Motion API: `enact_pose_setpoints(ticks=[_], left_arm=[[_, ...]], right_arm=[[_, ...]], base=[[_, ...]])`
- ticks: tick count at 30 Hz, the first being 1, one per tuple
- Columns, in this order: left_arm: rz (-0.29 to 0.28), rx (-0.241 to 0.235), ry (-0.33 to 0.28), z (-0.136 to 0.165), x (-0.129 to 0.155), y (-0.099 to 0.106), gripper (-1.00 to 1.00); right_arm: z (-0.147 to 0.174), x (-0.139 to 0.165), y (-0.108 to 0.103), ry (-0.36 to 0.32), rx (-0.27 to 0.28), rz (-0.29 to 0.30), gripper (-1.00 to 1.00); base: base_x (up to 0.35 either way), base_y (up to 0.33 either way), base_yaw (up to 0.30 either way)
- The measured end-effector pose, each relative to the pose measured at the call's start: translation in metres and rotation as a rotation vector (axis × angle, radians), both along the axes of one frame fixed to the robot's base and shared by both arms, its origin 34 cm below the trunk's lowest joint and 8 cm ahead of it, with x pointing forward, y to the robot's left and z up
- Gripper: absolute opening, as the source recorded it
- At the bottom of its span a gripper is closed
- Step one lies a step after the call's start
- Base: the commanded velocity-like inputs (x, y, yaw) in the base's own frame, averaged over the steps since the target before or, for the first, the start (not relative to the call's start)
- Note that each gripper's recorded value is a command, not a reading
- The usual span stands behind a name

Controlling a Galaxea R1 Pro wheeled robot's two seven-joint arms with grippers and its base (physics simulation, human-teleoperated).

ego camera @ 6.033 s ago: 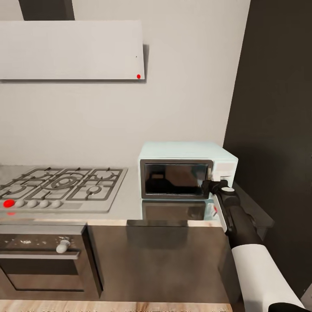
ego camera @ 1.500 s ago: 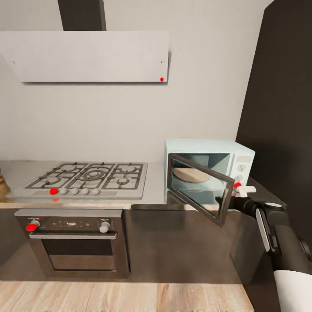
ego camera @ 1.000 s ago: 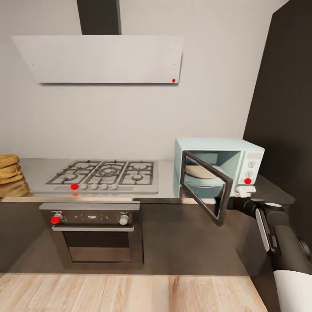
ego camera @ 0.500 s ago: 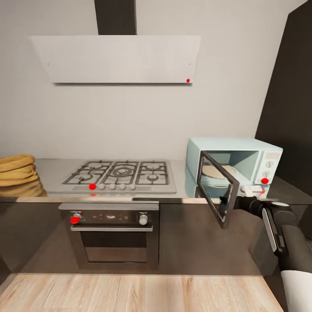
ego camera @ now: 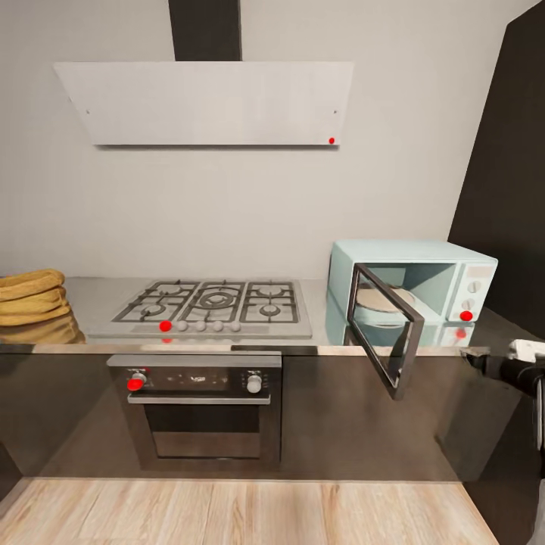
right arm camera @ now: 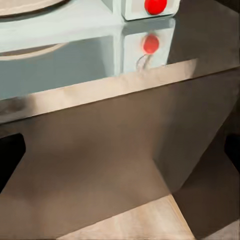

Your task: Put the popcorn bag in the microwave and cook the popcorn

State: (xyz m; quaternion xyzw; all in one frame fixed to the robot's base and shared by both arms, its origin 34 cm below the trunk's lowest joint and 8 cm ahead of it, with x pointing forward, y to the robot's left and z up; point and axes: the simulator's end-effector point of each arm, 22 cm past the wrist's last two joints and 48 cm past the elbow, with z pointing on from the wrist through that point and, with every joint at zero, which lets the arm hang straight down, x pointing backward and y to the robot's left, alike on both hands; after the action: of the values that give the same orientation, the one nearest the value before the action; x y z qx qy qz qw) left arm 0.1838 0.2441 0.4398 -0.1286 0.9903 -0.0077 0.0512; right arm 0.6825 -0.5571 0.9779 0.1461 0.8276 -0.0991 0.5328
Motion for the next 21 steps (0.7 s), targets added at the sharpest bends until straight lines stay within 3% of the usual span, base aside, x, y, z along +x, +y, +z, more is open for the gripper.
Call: enact_pose_setpoints(ticks=[2,4,7,10,13,15,17,19,21], left_arm=[[0.0,0.0,0.0,0.0,0.0,0.0,1.0],[0.001,0.0,0.0,0.0,0.0,0.0,1.0],[0.003,0.001,0.0,0.0,0.0,0.0,1.0],[0.004,0.001,-0.001,0.0,0.0,0.001,1.0],[0.005,0.002,0.0,0.0,0.0,0.001,1.0],[0.006,0.003,0.001,0.0,0.0,0.001,1.0],[0.006,0.002,0.001,0.0,0.0,0.001,1.0],[0.005,0.001,0.001,0.0,0.0,0.0,1.0],[0.005,0.001,0.001,0.0,0.0,0.0,1.0]], right_arm=[[-0.018,-0.006,-0.01,0.046,-0.009,-0.024,1.0],[-0.057,-0.008,-0.011,0.131,0.0,-0.021,1.0],[-0.157,-0.013,0.009,0.288,0.05,0.051,1.0],[-0.253,-0.041,0.04,0.447,0.106,0.132,1.0],[-0.361,-0.106,0.094,0.601,0.141,0.241,1.0],[-0.409,-0.153,0.127,0.674,0.141,0.283,1.0],[-0.443,-0.207,0.136,0.751,0.113,0.279,1.0],[-0.487,-0.318,0.138,0.889,0.104,0.271,1.0],[-0.501,-0.357,0.152,0.903,0.105,0.289,1.0]], base=[[0.0,0.0,0.0],[0.0,0.0,0.0],[0.0,0.0,0.0],[0.0,0.0,0.0],[0.0,0.0,0.0],[0.0,0.0,0.0],[0.0,0.0,0.0],[0.0,0.0,0.0],[0.0,0.0,0.0]])
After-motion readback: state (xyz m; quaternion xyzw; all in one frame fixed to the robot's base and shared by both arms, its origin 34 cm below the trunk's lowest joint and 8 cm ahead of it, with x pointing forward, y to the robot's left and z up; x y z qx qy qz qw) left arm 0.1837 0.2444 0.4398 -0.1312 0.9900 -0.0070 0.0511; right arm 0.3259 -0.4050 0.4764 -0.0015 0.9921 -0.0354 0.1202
